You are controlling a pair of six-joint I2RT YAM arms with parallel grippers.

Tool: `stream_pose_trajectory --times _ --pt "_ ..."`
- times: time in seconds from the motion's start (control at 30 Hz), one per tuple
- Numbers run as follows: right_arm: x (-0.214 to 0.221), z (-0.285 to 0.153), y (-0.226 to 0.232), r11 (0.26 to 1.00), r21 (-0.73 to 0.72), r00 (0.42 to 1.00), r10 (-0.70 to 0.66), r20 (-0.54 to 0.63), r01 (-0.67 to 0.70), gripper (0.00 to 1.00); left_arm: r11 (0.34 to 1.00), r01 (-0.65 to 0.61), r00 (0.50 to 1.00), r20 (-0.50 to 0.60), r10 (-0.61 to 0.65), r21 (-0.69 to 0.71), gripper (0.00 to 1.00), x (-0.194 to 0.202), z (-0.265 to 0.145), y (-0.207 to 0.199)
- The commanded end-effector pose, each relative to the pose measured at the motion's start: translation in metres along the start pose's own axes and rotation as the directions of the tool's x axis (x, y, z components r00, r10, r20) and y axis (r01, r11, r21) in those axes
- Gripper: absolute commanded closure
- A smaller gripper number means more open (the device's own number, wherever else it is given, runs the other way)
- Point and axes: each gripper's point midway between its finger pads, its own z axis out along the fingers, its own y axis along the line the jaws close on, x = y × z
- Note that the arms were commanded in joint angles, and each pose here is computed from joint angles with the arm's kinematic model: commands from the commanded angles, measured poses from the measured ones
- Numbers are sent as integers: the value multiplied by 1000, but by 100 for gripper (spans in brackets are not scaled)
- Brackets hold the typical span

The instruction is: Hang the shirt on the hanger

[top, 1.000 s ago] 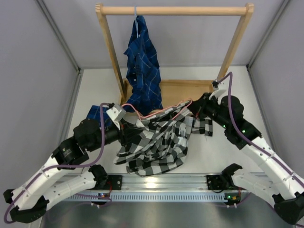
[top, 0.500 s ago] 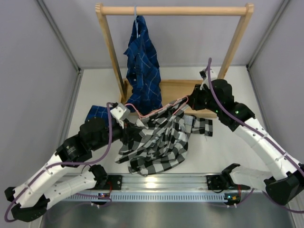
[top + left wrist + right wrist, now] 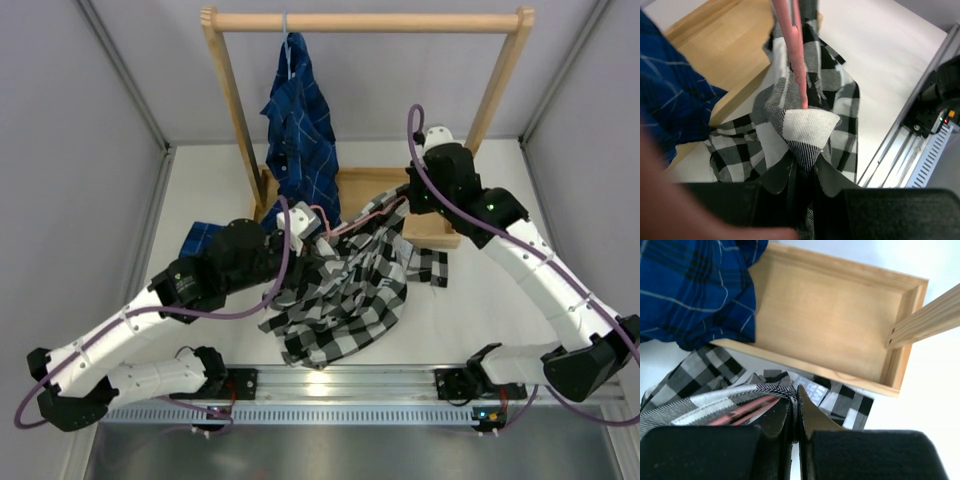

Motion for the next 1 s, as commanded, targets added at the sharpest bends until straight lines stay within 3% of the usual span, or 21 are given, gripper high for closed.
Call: stream_pose_trajectory --times 0.0,0.17,0.33,0.4,0.5,0.67,0.73,0.8,0.87,0.97 --pt "-50 -18 -17 990 132 988 -66 137 48 100 992 -72 988 -131 86 107 100 21 -3 -30" --pt "-55 -36 8 999 -27 979 -17 203 23 100 988 -50 988 -137 70 145 100 13 6 -49" --pt "-50 -65 38 965 -255 960 123 252 -57 100 996 29 999 26 -27 -89 100 -21 6 -13" --pt "-41 -80 40 945 -309 948 191 256 -107 100 995 60 993 103 -51 -80 100 -38 2 -15" --pt "-32 -105 60 860 -484 914 315 256 -161 100 990 118 975 200 -100 -79 100 -62 -2 -15" --pt "-7 -135 101 612 -759 852 501 152 -224 100 970 219 933 313 -177 -104 100 -96 2 -9" --pt "14 -135 119 543 -808 862 498 91 -228 100 967 246 906 371 -203 -72 100 -113 2 -13" --pt "19 -144 135 493 -844 868 491 71 -211 100 974 223 878 424 -221 46 100 -131 1 -32" --pt "25 -144 141 489 -847 871 486 68 -207 100 971 190 880 414 -234 145 100 -134 3 -50" --pt "31 -158 160 408 -896 874 484 47 -178 100 962 174 865 434 -251 209 100 -139 7 -61"
